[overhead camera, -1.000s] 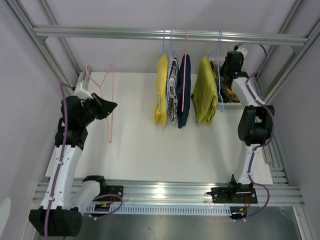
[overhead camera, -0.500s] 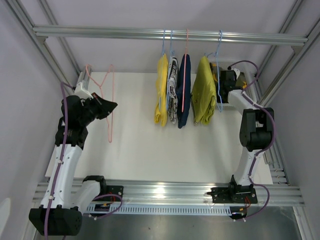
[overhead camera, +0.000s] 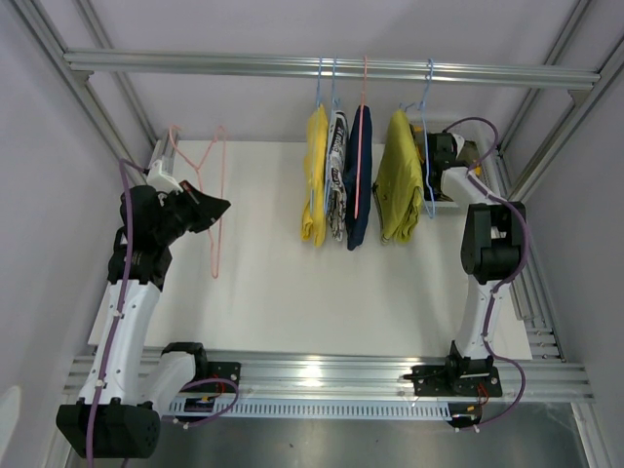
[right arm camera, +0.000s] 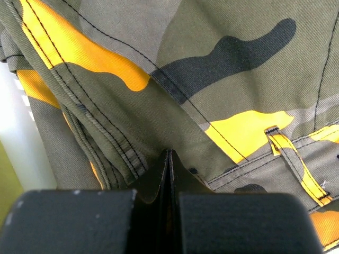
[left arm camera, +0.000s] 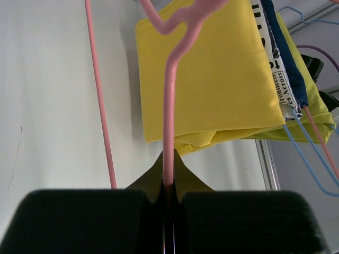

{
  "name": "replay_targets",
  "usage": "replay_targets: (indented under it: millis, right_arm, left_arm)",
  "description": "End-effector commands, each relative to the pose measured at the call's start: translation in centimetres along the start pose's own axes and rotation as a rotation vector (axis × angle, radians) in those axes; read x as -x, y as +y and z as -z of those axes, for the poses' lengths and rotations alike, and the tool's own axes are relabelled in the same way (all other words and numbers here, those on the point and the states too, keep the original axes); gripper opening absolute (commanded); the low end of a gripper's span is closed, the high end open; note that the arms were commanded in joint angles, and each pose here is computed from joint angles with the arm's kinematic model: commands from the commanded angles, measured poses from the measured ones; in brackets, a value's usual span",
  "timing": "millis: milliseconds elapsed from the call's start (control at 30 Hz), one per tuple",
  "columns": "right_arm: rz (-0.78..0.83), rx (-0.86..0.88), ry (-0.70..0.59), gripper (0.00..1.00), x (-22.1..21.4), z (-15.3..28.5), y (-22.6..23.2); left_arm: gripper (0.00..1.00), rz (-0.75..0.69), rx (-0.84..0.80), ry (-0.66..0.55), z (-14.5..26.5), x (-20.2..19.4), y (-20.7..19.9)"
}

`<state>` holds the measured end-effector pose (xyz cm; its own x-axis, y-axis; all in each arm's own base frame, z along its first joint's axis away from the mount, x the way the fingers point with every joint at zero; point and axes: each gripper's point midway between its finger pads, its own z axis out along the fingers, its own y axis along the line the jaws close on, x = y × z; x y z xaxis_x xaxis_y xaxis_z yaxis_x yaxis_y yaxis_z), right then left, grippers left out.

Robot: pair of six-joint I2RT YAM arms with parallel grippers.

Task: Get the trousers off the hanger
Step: Place the trousers in the bin.

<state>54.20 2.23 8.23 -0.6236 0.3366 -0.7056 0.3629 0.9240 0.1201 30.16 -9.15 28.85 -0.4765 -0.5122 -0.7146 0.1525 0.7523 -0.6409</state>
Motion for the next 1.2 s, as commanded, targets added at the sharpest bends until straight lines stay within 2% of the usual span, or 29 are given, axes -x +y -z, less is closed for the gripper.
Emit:
replay_targets:
  millis: [0, 300, 533, 767, 900, 1000, 1100, 1167]
  right_arm:
    - [0.002, -0.006, 0.070, 0.00, -1.1, 0.8, -0.2]
    - [-0.016, 0.059, -0.074, 0.02, 7.7, 5.7, 1.4]
    - [-0.031, 0.033, -0.146, 0.04, 12.1, 5.3, 0.4]
    - [-0.092, 0.011, -0.090, 0.04, 11.5, -0.4, -2.0]
    - [-0.107, -0.007, 0.028, 0.04, 7.0, -6.3, -3.7]
    - [-0.128, -0.005, 0.109, 0.02, 4.4, -8.4, -4.3]
    - [-0.127, 0.000, 0.122, 0.03, 3.7, -8.6, -4.4]
    - [-0.130, 0.017, 0.086, 0.04, 5.1, -7.4, -4.1]
  left_arm:
    - [0.01, -0.060, -0.065, -0.050, 0.5, 1.9, -2.2]
    - [0.01, -0.067, -0.064, -0.054, 0.6, 2.0, -2.2]
    - [0.01, -0.076, -0.063, -0.063, 0.8, 2.2, -2.3]
    - [0.01, -0.079, -0.075, -0.065, 1.0, 2.3, -2.6]
    - [0.01, -0.080, -0.083, -0.066, 1.1, 2.3, -2.8]
    - [0.01, -0.081, -0.088, -0.066, 1.2, 2.3, -3.0]
    - [0.01, -0.081, -0.091, -0.064, 1.2, 2.2, -3.0]
    - [0.00, -0.079, -0.093, -0.062, 1.2, 2.2, -3.0]
